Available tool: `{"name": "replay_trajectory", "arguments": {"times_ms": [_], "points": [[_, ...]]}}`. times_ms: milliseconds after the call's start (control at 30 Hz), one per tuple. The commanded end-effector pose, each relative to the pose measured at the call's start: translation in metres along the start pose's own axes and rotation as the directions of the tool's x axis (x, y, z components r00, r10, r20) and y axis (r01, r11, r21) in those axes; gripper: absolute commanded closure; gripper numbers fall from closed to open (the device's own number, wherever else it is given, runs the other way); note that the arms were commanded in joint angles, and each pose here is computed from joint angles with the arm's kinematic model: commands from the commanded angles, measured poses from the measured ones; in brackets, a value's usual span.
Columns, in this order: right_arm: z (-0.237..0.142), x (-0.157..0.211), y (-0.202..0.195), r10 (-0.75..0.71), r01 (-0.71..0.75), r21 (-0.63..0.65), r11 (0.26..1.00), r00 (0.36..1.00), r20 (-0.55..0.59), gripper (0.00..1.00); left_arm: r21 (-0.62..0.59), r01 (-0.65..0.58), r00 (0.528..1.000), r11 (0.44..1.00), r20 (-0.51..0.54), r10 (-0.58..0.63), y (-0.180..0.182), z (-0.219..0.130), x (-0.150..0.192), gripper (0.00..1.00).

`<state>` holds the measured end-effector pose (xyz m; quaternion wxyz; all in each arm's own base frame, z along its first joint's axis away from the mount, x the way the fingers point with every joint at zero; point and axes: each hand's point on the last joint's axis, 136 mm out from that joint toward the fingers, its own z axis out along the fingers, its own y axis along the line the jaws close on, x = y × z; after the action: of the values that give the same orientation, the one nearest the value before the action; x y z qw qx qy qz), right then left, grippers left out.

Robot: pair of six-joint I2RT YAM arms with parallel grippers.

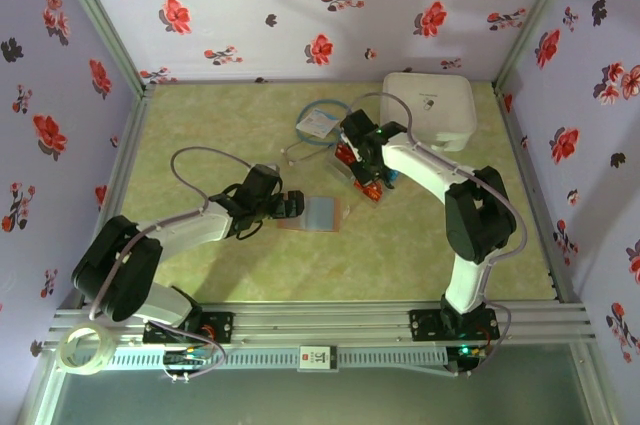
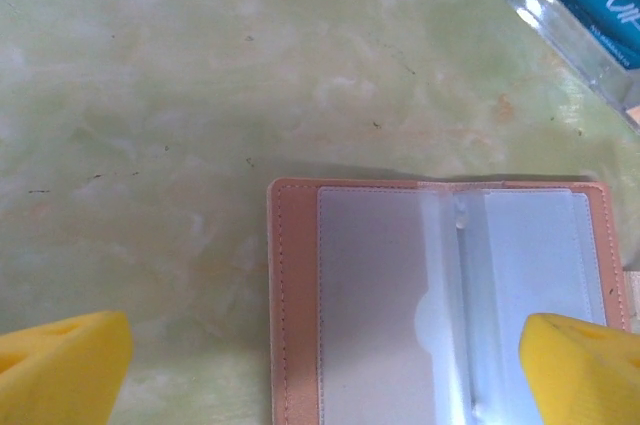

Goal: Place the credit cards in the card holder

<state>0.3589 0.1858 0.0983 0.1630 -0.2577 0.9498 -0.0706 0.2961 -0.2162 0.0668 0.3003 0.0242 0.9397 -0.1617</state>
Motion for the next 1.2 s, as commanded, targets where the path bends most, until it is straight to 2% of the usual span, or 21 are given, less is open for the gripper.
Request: {"name": "replay_trajectory", "arguments": {"times_ms": [0, 267, 333, 467, 633, 833, 967, 1067, 1167], "points": [[-0.029, -0.007, -0.010, -0.001, 0.000, 0.020, 1.000, 0.999, 0.048, 1.00, -0.003, 0.005, 1.000, 1.000, -0.013, -0.005, 0.004, 0.004, 0.005, 0.00], [-0.066, -0.011, -0.011, 0.039, -0.036, -0.026, 0.999, 0.991, 0.126, 1.00, -0.004, -0.001, 1.000, 1.000, -0.017, 0.001, 0.004, 0.006, 0.005, 0.00], [-0.074, -0.012, -0.006, 0.075, -0.065, -0.071, 0.995, 0.985, 0.156, 1.00, -0.004, -0.003, 1.000, 1.000, -0.017, 0.003, 0.004, 0.006, 0.004, 0.00], [-0.088, -0.013, 0.015, 0.208, -0.152, -0.242, 0.958, 0.952, 0.226, 1.00, -0.007, -0.010, 1.000, 1.000, -0.020, 0.010, 0.005, 0.006, 0.004, 0.00], [-0.098, -0.017, 0.047, 0.417, -0.246, -0.500, 0.830, 0.869, 0.265, 1.00, -0.021, -0.035, 0.999, 0.999, -0.037, 0.034, 0.008, 0.006, 0.007, 0.00], [-0.095, -0.021, 0.080, 0.646, -0.285, -0.771, 0.570, 0.734, 0.207, 1.00, -0.066, -0.073, 0.996, 0.995, -0.063, 0.069, 0.015, 0.006, 0.010, 0.00], [-0.082, -0.018, 0.088, 0.735, -0.299, -0.846, 0.441, 0.661, 0.150, 1.00, -0.118, -0.103, 0.993, 0.988, -0.077, 0.094, 0.026, 0.004, 0.013, 0.00], [-0.070, -0.013, 0.092, 0.759, -0.295, -0.870, 0.395, 0.638, 0.129, 1.00, -0.152, -0.130, 0.989, 0.980, -0.090, 0.117, 0.033, 0.003, 0.016, 0.00], [-0.063, -0.009, 0.100, 0.759, -0.277, -0.891, 0.361, 0.642, 0.108, 1.00, -0.184, -0.146, 0.987, 0.972, -0.097, 0.130, 0.040, 0.004, 0.017, 0.00]]}}
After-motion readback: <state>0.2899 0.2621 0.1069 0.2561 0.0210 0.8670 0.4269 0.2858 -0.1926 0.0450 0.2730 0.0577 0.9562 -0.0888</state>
